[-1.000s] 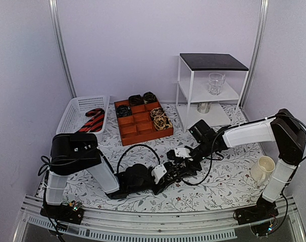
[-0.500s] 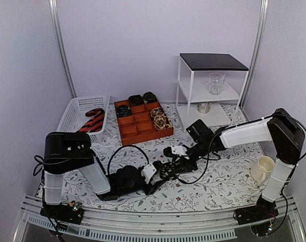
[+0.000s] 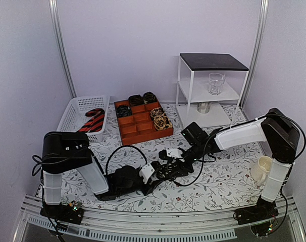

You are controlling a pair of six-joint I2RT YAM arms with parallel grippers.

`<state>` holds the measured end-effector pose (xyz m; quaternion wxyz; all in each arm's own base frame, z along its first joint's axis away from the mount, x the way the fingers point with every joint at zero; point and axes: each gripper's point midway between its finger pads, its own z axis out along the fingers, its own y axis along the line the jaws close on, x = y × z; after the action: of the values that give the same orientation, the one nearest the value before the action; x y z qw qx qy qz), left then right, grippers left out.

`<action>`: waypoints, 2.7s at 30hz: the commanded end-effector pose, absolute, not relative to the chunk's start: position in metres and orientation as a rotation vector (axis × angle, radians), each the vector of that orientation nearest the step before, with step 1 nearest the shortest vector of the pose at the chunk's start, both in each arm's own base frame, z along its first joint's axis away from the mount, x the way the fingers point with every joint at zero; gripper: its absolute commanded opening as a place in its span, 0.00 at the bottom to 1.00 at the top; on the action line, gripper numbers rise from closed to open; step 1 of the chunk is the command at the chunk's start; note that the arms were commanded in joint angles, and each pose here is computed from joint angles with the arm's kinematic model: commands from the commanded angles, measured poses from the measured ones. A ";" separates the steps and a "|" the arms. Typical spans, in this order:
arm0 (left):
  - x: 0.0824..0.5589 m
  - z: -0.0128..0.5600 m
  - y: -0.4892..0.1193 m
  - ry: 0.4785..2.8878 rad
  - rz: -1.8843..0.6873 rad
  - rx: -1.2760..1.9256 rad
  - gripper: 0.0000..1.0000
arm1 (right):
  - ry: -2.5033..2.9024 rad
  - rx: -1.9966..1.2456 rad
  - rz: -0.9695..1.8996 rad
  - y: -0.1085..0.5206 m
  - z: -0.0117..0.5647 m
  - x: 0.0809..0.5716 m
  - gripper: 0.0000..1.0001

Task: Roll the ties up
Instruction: Pick up the tie from the center of the board, then place the tie at the center of the board, then pick up the tie from the center of the board.

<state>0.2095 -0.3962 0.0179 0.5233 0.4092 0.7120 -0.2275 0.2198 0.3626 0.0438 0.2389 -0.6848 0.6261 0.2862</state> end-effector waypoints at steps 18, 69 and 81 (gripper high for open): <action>0.252 0.056 -0.300 1.948 -0.570 0.431 0.50 | 2.081 -1.473 0.587 0.360 0.074 0.261 0.20; 0.300 0.073 -0.218 2.100 -0.530 0.048 0.51 | 2.337 -1.311 0.518 0.411 0.022 0.315 0.29; 0.312 0.084 -0.208 2.092 -0.518 -0.005 0.48 | 2.240 -1.251 0.449 0.418 0.065 0.330 0.11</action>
<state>0.3052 -0.2128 0.0702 0.4630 0.0099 0.8612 -0.2092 0.3219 0.4168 0.0473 0.2399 -0.4681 0.8305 0.1833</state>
